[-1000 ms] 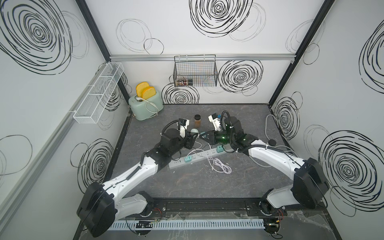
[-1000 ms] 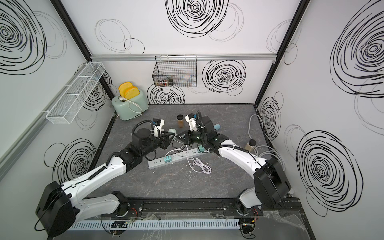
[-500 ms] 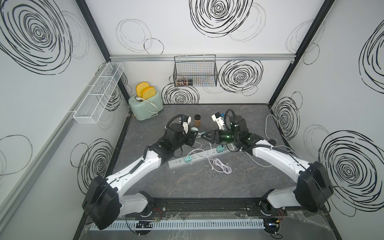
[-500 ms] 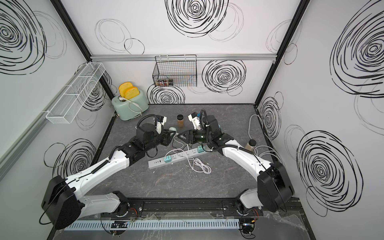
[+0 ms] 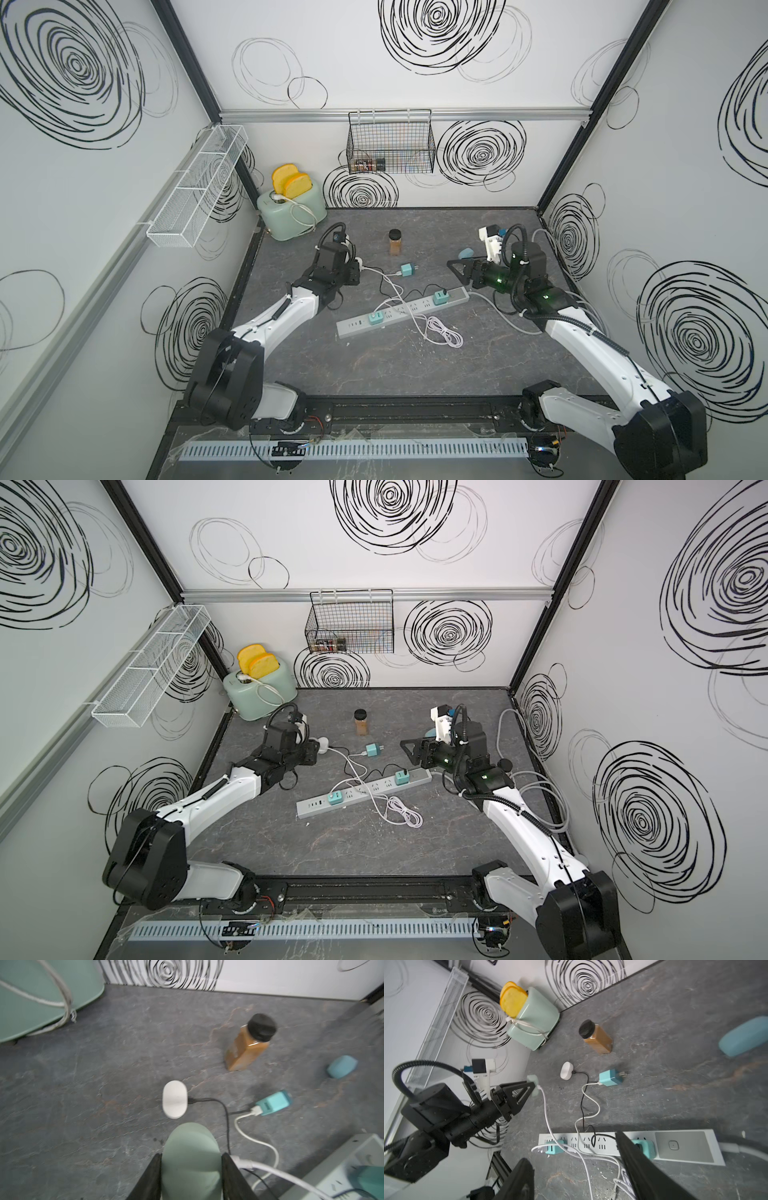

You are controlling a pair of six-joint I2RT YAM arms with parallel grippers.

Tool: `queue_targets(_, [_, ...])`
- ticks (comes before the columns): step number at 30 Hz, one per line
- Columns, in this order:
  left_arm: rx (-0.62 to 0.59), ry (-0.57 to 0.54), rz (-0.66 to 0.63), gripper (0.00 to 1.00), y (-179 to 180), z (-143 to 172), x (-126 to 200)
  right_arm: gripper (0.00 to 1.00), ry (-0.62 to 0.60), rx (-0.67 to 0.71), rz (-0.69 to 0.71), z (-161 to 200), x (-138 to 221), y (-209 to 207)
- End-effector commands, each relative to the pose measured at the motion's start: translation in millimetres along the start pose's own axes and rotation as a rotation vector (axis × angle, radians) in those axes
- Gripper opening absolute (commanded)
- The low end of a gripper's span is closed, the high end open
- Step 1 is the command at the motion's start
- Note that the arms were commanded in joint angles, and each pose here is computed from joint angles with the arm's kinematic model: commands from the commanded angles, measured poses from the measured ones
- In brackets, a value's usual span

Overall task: Charge the bluetooth headset
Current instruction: Insert the charging cable into the bluetooth headset, then place the bluetooth headset at the center of the board.

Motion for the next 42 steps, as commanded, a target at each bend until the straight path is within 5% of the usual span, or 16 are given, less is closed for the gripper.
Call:
queue_targets(1, [-0.025,0.073,-0.075,0.22,14,23,-21,0.71,-0.001,0.066,0.105,3,-3,-8])
queue_targets(9, [0.036,0.169,-0.093,0.24,31,40,-52,0.69,0.049,-0.041,0.087,11,-13,-26])
queue_targets(21, [0.085,0.281,-0.125,0.58,32,49,-72,0.70,0.100,-0.132,0.122,20,-17,-46])
queue_targets(26, [0.095,0.144,-0.055,0.85,14,14,-37,0.69,0.142,-0.119,0.081,27,-19,-43])
queue_targets(29, [0.115,0.043,0.003,0.91,5,-9,-2,0.65,0.154,-0.111,0.035,35,-18,-36])
queue_targets(38, [0.094,-0.052,0.186,0.89,-7,-18,63,0.56,0.202,0.020,-0.147,48,-18,11])
queue_targets(42, [0.091,-0.088,0.311,0.86,-15,-14,81,0.41,0.234,-0.093,-0.180,56,-21,16])
Point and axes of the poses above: each gripper's point midway between its finger pads, its own x axis back along the fingers, its own y axis along the line the jaws close on, z = x × y, the point moved 9 cm from there along x, back along the fingers, and after that the axes turned 3 degrees about x, right-handed, at the moved point
